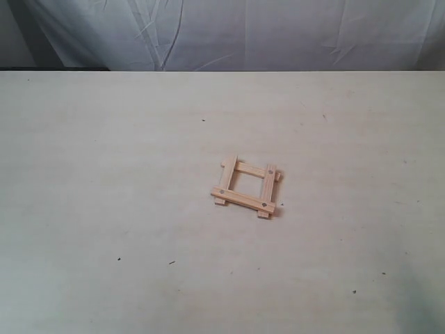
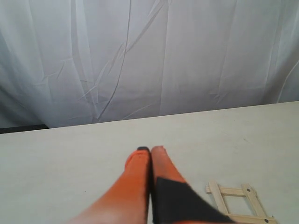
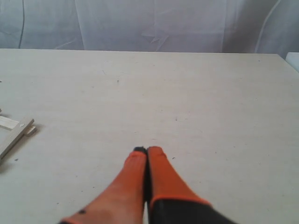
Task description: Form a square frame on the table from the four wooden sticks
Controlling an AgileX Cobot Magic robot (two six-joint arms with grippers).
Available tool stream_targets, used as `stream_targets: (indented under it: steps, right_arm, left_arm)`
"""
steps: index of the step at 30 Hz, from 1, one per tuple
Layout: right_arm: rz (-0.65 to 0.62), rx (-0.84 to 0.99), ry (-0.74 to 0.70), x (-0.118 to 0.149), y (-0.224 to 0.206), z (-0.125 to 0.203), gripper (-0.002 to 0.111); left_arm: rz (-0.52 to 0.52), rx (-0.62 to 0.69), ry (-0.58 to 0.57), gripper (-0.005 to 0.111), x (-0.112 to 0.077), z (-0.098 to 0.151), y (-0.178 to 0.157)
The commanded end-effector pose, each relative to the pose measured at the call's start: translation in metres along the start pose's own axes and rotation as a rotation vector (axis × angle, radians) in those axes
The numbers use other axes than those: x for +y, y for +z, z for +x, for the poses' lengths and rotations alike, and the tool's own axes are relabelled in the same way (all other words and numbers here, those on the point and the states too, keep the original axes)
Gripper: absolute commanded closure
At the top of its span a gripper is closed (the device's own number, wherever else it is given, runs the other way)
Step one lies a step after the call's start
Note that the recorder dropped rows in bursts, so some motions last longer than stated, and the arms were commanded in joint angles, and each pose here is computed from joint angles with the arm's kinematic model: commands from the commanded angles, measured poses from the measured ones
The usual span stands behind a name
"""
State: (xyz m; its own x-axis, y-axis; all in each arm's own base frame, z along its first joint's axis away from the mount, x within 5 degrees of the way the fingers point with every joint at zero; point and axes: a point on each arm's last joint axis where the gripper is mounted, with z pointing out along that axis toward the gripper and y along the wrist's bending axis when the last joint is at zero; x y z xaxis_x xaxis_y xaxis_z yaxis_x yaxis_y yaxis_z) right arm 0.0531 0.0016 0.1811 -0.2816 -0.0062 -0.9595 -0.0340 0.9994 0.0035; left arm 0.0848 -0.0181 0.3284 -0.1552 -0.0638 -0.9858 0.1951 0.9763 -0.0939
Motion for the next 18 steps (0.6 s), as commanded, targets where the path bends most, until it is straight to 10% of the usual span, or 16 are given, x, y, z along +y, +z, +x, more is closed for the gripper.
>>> stream_targets:
  steps: [1,18]
  right_arm:
    - [0.005,-0.017,0.002,0.0,0.0,0.0,0.108]
    - [0.005,-0.017,0.002,0.0,0.0,0.0,0.108]
  left_arm:
    - [0.0,-0.01,0.004,0.107,0.0,0.0,-0.001]
    - [-0.12,0.023,0.049,0.107,0.013,0.039,-0.007]
